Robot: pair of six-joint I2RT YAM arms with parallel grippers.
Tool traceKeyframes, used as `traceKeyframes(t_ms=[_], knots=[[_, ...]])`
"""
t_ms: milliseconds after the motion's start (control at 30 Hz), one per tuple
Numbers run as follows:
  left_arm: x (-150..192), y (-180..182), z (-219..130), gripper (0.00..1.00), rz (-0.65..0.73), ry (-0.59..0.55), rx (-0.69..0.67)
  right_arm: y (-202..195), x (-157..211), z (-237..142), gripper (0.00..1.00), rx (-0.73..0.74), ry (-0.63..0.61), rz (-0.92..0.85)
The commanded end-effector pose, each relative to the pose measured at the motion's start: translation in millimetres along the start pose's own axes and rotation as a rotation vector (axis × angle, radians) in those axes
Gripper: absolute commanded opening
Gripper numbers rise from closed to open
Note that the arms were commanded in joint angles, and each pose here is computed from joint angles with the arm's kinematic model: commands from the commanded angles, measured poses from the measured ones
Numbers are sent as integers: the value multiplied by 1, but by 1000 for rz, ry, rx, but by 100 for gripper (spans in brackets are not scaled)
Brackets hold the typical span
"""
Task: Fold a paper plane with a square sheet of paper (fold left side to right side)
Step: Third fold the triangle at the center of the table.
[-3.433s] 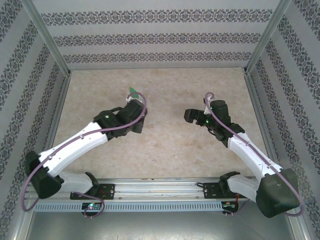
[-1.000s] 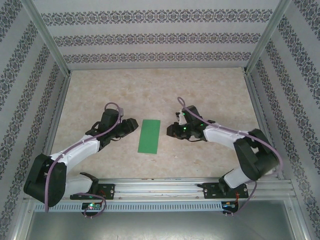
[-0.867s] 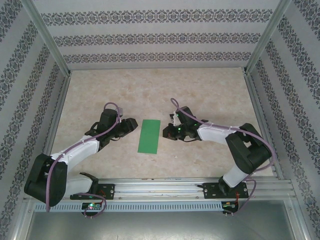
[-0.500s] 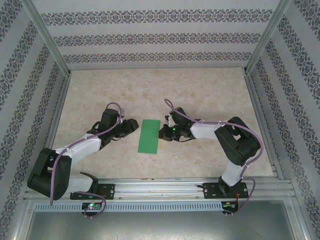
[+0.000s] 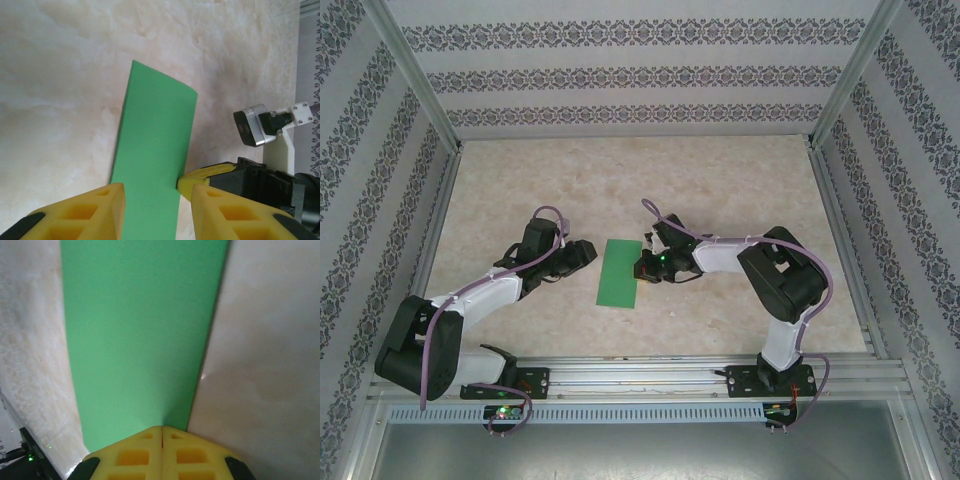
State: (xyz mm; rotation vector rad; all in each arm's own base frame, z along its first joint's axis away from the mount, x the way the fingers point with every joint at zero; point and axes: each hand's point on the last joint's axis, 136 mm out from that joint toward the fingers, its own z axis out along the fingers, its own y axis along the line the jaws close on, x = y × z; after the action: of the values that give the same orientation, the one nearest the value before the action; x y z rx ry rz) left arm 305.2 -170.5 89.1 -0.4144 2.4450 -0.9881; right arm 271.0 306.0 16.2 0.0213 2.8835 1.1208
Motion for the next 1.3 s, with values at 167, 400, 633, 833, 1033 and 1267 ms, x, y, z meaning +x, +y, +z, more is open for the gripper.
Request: traceKeyframes(t_ms=[167, 400, 633, 833, 1033, 1267], knots=[[17, -2, 1, 39, -28, 108, 8, -29, 3, 2, 0, 137, 37, -28], [41, 7, 14, 38, -31, 218, -48, -29, -2, 0, 0, 133, 26, -43], [50, 13, 24, 33, -22, 256, -90, -31, -2, 0, 0, 131, 25, -42], [52, 16, 29, 33, -17, 274, -113, -31, -3, -2, 0, 123, 20, -40], [57, 20, 36, 33, -18, 297, -124, -32, -3, -2, 0, 121, 20, -40], [64, 24, 43, 32, -20, 322, -135, -31, -3, -2, 0, 118, 21, -38]])
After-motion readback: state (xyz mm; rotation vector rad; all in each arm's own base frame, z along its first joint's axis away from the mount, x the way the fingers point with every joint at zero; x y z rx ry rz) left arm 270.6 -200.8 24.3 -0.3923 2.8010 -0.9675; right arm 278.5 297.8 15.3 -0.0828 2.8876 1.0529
